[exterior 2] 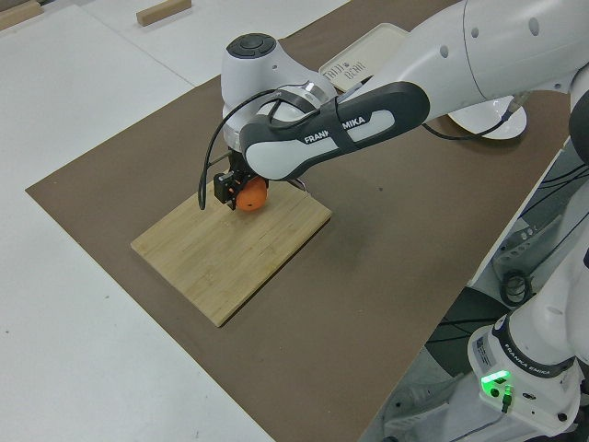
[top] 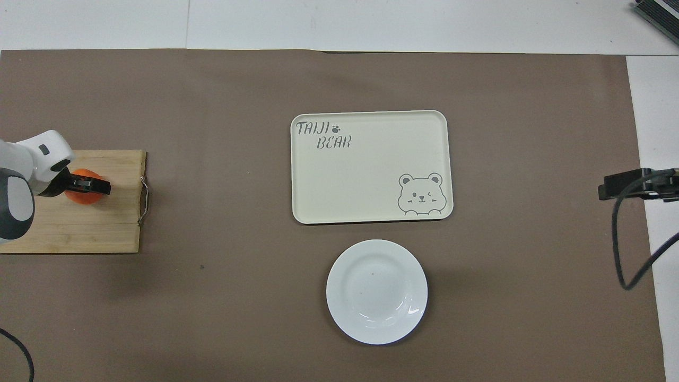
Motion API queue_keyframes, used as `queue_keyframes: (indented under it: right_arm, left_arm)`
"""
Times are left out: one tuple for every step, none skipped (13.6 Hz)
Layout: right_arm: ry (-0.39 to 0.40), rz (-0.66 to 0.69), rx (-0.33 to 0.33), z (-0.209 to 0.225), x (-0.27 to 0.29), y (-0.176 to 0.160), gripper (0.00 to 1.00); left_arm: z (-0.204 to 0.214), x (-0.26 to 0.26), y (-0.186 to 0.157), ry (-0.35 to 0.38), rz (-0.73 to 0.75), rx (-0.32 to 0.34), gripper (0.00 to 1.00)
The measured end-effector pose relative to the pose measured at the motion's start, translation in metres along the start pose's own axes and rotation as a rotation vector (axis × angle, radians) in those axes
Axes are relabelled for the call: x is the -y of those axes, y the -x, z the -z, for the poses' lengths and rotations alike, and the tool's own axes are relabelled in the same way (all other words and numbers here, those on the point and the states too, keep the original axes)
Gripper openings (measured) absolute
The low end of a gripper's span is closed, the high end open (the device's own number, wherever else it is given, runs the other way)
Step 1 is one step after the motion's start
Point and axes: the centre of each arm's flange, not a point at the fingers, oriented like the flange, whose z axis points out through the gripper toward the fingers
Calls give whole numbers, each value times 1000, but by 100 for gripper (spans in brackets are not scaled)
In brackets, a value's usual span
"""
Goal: Place orange and plate with both arms
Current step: 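Close the left gripper on the orange and lift it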
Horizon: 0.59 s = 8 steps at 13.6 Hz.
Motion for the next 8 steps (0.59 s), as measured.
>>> queue_keyframes:
  right_arm:
    - [0, 0, 0, 0, 0, 0, 100]
    - [0, 0, 0, 0, 0, 0, 100]
    - [0, 0, 0, 0, 0, 0, 100]
    - [0, 0, 0, 0, 0, 0, 100]
    - [0, 0, 0, 0, 0, 0, 100]
    - [0, 0, 0, 0, 0, 0, 100]
    - [0, 0, 0, 0, 0, 0, 100]
    - [0, 0, 0, 0, 0, 0, 100]
  left_arm:
    - [0, 0, 0, 3, 3, -1, 87]
    - [0, 0, 0, 5, 6, -2, 84]
    - [0, 1, 0, 7, 9, -3, 84]
    - [0, 1, 0, 7, 9, -4, 84]
    - [2, 1, -1, 8, 9, -5, 84]
    - [6, 1, -4, 10, 8, -4, 84]
    - [13, 0, -7, 14, 9, -1, 84]
    - [23, 0, -11, 19, 12, 5, 84]
